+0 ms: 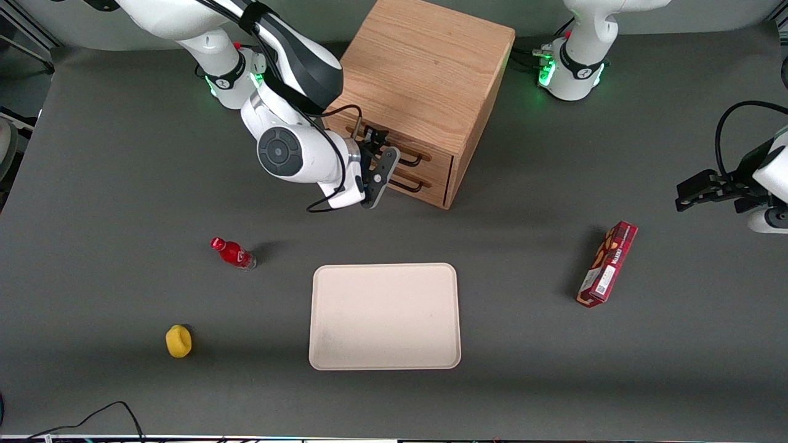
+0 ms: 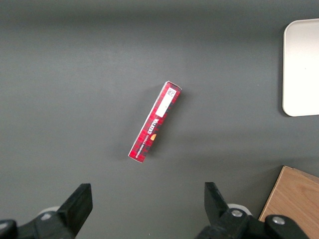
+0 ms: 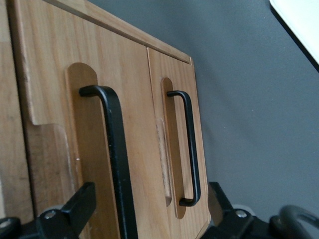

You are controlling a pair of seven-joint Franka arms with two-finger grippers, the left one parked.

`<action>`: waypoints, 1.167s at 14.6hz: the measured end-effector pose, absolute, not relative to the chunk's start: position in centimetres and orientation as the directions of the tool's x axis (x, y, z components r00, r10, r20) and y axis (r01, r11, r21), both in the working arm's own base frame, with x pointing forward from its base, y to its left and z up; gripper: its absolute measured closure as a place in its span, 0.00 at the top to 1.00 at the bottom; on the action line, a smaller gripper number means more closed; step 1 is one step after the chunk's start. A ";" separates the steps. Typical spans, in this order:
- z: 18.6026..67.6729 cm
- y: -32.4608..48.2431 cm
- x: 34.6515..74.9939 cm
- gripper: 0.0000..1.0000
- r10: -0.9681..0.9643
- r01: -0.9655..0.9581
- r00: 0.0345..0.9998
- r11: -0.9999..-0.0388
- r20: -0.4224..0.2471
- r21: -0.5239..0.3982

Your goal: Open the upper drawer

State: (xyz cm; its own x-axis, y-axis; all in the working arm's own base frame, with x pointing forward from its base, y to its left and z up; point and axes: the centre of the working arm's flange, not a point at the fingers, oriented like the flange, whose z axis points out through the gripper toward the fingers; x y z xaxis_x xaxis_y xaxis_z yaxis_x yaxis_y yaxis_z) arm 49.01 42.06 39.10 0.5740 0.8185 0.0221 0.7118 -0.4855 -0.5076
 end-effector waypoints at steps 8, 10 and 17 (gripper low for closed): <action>37.6 42.0 50.0 1.00 0.834 0.748 0.551 -0.483 0.021 -0.455; 37.3 41.2 51.7 1.00 0.826 0.756 0.562 -0.498 0.033 -0.425; 37.3 37.1 58.8 1.00 0.797 0.744 0.603 -0.542 0.042 -0.389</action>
